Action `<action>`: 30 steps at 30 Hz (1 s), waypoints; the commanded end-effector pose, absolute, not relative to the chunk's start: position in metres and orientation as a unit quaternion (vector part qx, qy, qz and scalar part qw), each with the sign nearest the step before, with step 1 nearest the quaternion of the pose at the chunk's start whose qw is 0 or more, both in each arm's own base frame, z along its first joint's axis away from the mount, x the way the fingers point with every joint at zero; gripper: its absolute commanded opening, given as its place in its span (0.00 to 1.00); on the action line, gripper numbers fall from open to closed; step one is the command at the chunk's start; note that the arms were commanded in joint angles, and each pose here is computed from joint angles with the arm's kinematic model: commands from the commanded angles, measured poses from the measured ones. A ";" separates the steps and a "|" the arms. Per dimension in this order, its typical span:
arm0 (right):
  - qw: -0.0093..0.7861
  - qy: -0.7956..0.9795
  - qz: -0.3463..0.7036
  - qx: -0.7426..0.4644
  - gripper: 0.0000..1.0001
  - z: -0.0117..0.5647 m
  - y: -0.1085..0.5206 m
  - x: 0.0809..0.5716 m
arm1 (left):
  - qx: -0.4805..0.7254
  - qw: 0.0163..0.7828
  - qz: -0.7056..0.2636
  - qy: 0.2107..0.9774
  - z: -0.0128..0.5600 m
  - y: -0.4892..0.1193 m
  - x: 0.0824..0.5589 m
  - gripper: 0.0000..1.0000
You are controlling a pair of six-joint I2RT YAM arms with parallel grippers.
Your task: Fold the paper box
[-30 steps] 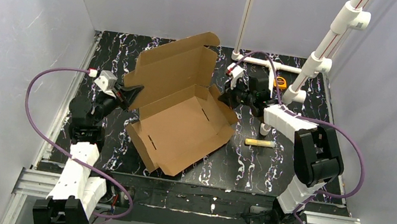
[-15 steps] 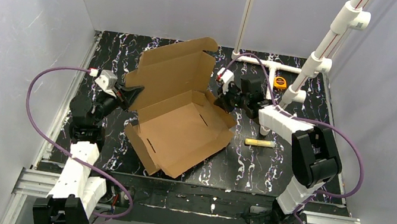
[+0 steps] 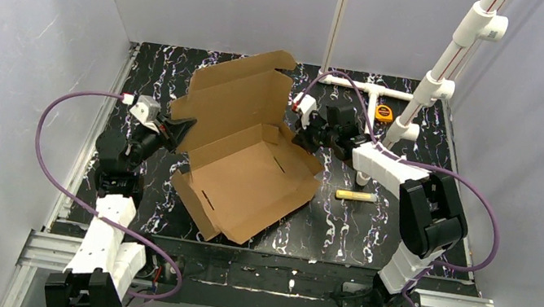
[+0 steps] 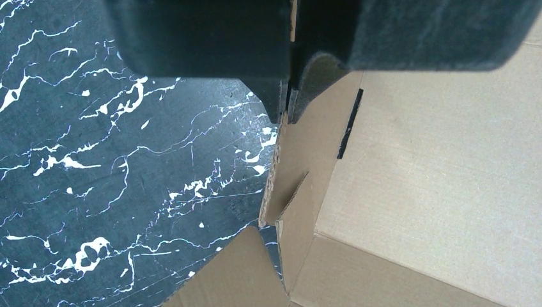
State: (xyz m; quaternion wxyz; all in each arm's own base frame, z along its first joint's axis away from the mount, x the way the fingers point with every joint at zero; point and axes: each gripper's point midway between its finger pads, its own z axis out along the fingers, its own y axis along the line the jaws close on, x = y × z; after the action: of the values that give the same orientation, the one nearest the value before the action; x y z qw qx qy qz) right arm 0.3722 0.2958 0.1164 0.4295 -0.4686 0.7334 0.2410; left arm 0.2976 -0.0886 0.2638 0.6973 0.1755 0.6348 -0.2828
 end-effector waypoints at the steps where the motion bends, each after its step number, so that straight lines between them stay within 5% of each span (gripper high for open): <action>1: 0.455 0.693 0.254 -0.497 0.01 0.146 0.311 0.367 | 0.193 0.706 -0.276 0.623 0.278 -0.091 0.295 0.00; 16: 0.473 0.661 0.222 -0.539 0.01 0.186 0.334 0.366 | 0.278 0.727 -0.282 0.560 0.348 -0.110 0.290 0.00; 30: 0.573 0.657 0.266 -0.412 0.01 0.223 0.354 0.424 | 0.339 0.738 -0.277 0.513 0.407 -0.118 0.297 0.00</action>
State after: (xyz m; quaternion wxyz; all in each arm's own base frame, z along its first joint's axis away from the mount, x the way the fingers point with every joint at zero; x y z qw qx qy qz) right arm 0.4039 0.3463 0.2067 0.5453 -0.4577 0.6604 0.2389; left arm 0.3089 -0.1095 0.3725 0.7139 0.2804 0.5691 -0.2964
